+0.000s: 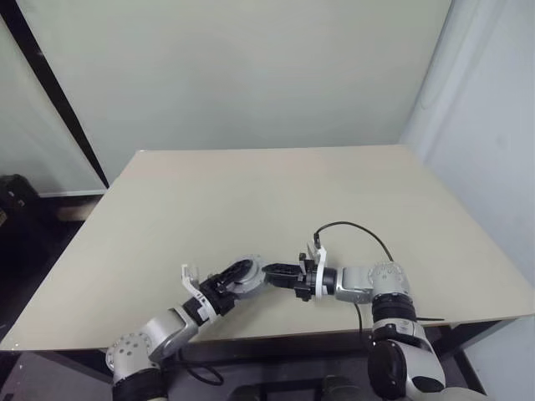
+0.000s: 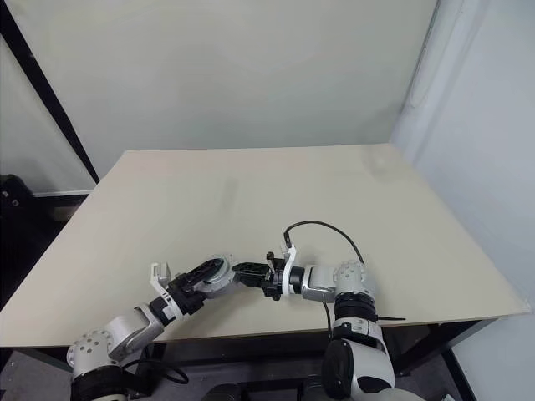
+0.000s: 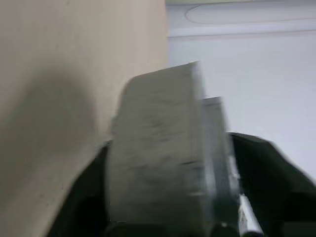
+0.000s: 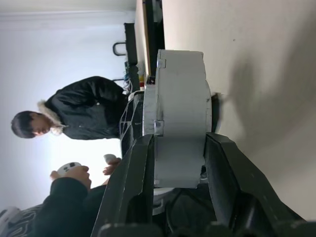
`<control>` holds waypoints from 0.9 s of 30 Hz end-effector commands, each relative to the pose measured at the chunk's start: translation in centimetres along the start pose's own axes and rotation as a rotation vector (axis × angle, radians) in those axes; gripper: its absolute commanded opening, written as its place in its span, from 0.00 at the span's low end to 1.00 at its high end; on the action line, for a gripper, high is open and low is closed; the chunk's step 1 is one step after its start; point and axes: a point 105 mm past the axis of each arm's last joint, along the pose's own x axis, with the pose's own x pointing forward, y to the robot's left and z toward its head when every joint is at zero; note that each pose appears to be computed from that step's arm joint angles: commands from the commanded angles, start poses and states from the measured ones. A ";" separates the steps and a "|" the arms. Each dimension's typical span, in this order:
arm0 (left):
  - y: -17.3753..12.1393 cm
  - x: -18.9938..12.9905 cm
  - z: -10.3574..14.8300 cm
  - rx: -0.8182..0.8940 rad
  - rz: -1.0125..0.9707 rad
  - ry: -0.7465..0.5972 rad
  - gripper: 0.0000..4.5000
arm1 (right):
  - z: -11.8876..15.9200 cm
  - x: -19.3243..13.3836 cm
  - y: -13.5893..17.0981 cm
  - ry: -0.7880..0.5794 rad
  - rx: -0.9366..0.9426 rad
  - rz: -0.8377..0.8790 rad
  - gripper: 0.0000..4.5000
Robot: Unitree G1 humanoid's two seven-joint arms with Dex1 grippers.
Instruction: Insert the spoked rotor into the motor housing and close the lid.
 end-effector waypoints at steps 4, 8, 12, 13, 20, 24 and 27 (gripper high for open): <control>0.2 -0.4 0.1 0.012 0.005 0.008 0.48 | 0.5 1.1 2.9 -0.031 -0.063 0.113 0.27; 0.2 -0.4 0.4 0.014 0.002 -0.004 0.48 | 1.1 1.2 2.8 -0.080 -0.113 0.094 0.27; 0.2 -0.2 0.9 0.024 -0.004 -0.037 0.48 | 1.7 1.3 2.5 -0.133 -0.166 0.066 0.27; 0.1 -0.1 1.0 0.027 -0.009 -0.049 0.48 | 2.1 1.3 2.5 -0.168 -0.190 0.059 0.27; 0.1 0.2 1.5 0.056 -0.017 -0.077 0.45 | 1.6 1.2 3.2 -0.137 -0.222 0.095 0.59; 0.1 0.4 1.8 0.068 -0.016 -0.090 0.45 | 1.9 1.2 3.3 -0.159 -0.234 0.079 0.89; 0.0 0.5 2.6 0.095 -0.013 -0.139 0.45 | 3.0 0.9 2.5 -0.220 -0.228 0.022 1.00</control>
